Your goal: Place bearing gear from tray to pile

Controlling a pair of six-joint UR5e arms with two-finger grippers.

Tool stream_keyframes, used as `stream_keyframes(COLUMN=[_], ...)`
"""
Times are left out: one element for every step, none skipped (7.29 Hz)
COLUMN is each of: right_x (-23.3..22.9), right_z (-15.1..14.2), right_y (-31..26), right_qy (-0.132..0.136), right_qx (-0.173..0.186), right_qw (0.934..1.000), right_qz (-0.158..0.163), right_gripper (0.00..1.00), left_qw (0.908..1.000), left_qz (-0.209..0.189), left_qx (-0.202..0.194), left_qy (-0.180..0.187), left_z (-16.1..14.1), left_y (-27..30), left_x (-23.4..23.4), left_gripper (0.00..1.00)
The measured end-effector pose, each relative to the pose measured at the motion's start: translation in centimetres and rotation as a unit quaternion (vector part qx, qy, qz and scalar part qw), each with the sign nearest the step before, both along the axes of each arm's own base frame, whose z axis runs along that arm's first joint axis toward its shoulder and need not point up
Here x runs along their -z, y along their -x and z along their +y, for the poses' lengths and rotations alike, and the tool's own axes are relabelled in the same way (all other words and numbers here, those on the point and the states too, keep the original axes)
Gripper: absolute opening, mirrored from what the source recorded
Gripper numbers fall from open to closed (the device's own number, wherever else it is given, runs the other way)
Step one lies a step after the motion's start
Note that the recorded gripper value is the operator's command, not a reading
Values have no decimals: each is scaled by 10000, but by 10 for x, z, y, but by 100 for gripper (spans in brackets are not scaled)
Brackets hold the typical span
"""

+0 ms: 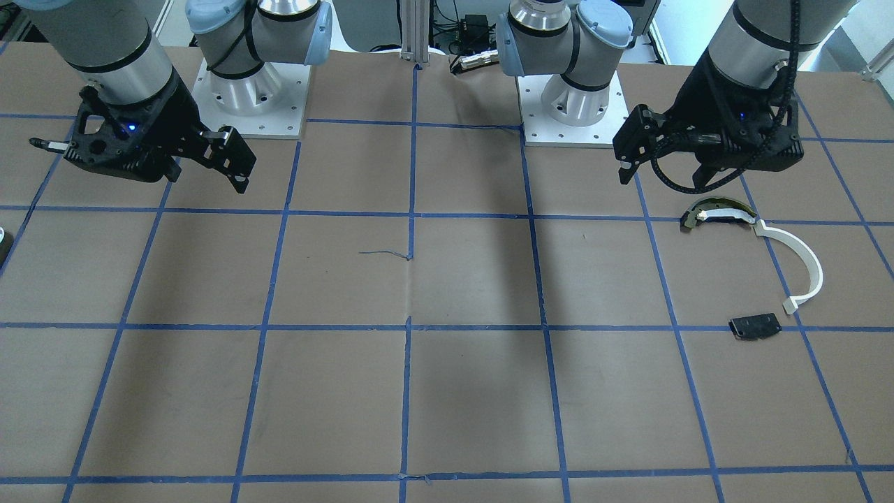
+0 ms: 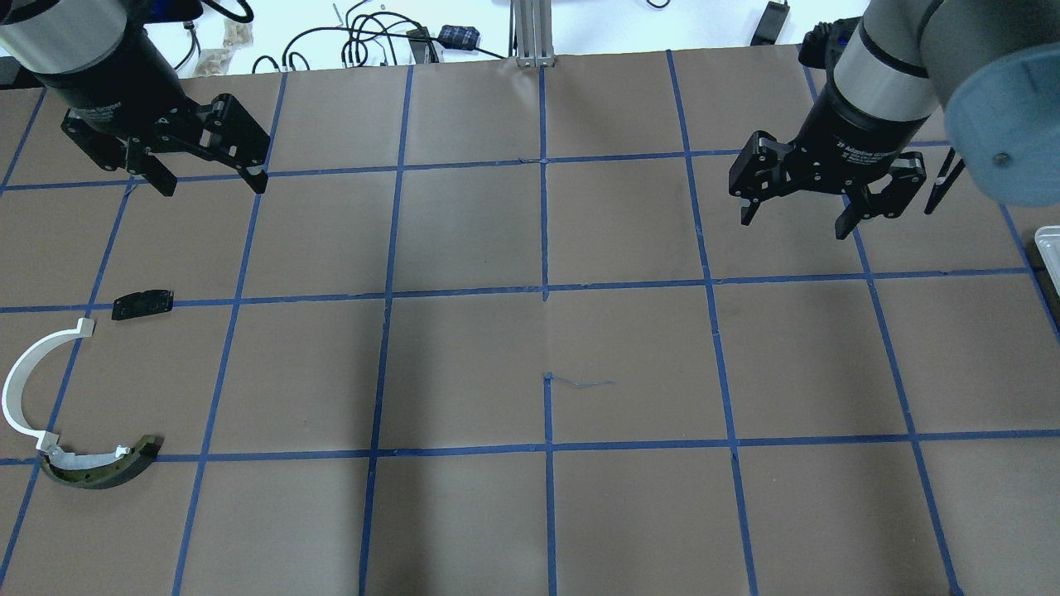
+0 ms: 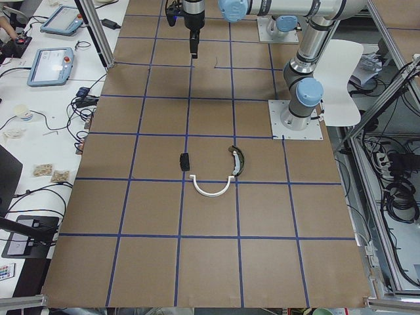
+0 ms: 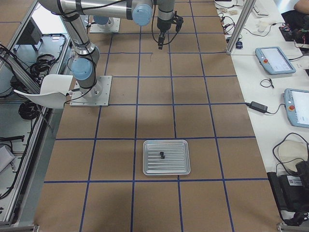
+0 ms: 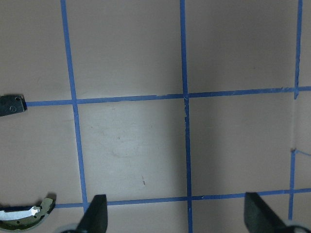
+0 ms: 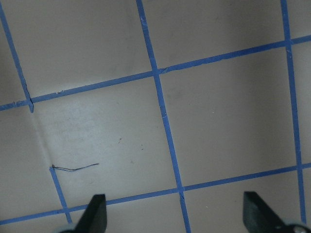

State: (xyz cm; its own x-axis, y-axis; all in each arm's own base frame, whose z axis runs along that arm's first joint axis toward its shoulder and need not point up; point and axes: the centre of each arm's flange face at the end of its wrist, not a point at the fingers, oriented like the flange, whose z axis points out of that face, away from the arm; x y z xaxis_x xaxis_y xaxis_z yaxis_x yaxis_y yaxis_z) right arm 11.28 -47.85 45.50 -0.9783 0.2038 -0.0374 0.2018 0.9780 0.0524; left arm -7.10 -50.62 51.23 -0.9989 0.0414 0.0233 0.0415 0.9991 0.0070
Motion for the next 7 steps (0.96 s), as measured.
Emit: stream_keyframes(right_x=[0, 1, 1, 1, 0, 0, 0], right_z=[0, -1, -1, -2, -3, -5, -7], right_y=[0, 1, 3, 3, 5, 9, 18], right_qy=[-4, -10, -5, 6, 30, 53, 77], right_qx=[-2, 2, 10, 11, 12, -79, -280], right_qw=[10000, 10000, 10000, 10000, 10000, 10000, 9996], right_qz=[-7, -5, 1, 7, 19, 24, 14], right_gripper=[100, 100, 100, 100, 100, 100, 100], left_qw=[10000, 10000, 10000, 10000, 10000, 10000, 10000], left_qz=[-2, -3, -4, -4, -4, -4, -4], left_qx=[1, -5, -8, -7, -5, -6, -8], left_qy=[-1, 1, 2, 2, 3, 4, 4], left_z=[0, 0, 0, 0, 0, 0, 0], left_y=[0, 0, -1, 0, 0, -1, -1], left_x=[0, 0, 0, 0, 0, 0, 0], left_gripper=[100, 100, 100, 100, 100, 100, 100])
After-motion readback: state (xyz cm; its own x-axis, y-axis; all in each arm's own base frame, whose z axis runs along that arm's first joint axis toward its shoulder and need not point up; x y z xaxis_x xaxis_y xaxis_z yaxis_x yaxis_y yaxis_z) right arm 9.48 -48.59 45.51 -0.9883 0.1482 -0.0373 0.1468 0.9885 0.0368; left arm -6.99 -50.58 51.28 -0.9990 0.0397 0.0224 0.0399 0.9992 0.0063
